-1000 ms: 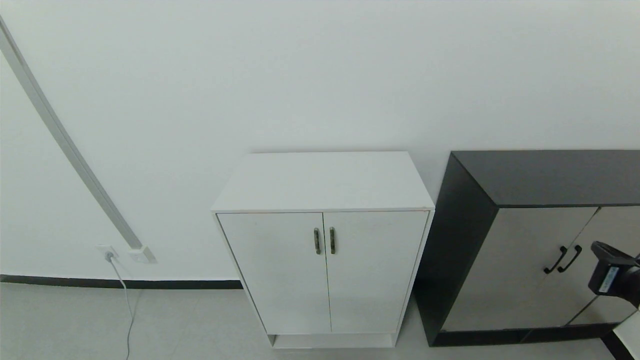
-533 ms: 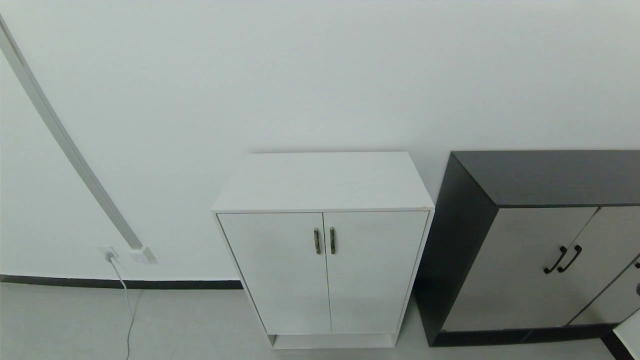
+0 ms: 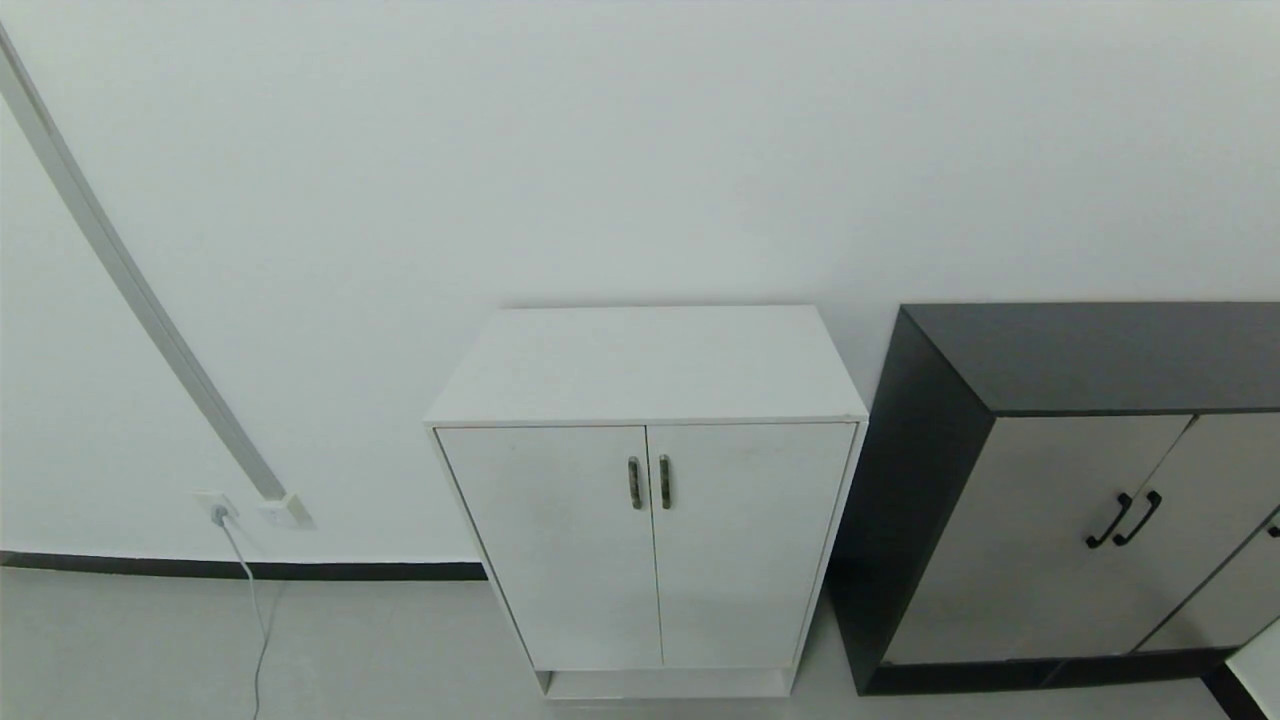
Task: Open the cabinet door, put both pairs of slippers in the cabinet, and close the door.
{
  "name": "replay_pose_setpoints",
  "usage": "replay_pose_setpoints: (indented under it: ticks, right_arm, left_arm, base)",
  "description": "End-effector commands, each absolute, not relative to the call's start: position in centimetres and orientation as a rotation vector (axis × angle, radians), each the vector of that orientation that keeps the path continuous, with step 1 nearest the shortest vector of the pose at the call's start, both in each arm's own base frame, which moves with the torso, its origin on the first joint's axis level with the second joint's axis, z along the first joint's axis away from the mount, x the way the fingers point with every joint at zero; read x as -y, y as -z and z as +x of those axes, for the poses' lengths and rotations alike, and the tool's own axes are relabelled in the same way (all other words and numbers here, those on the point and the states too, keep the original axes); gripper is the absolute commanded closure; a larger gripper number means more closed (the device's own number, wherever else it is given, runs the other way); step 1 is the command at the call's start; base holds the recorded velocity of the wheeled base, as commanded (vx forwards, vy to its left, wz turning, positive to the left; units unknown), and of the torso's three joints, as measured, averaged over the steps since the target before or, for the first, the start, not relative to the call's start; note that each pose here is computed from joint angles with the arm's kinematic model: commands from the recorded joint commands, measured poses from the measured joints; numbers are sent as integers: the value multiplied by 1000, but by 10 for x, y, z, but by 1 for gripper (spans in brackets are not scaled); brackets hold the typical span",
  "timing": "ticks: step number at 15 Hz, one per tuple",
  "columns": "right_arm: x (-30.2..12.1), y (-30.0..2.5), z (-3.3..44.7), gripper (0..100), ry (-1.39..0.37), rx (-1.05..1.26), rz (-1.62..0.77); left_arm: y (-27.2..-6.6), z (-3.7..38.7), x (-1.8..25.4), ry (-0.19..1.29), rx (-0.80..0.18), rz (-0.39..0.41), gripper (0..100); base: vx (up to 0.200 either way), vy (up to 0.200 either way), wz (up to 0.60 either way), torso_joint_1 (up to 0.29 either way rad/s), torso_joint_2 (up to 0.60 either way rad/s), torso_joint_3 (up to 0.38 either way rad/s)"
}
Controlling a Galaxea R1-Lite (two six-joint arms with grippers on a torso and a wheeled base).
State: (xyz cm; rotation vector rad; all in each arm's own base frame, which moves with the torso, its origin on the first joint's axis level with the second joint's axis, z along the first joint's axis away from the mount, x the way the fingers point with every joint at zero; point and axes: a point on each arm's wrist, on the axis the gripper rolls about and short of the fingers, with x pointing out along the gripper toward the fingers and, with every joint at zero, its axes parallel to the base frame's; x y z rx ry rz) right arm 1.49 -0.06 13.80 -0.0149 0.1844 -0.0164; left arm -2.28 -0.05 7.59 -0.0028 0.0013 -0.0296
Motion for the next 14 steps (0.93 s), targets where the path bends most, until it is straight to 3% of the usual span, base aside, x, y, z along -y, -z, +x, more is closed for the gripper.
replay_pose_setpoints:
  ticks: [1,7,14]
  right_arm:
    - [0,-120,-4,100,-10,-140,-12]
    - [0,-87,-15,100,-60,-153,-10]
    - [0,-77,-16,100,-89,-93,-10]
  left_arm:
    - [-76,-23,1,29,-2,-3,100]
    - [-76,-23,0,28,-2,-3,100]
    - [-75,-23,0,28,-3,-3,100]
  base:
    - [0,0,0,0,0,0]
    - [0,0,0,0,0,0]
    - [0,0,0,0,0,0]
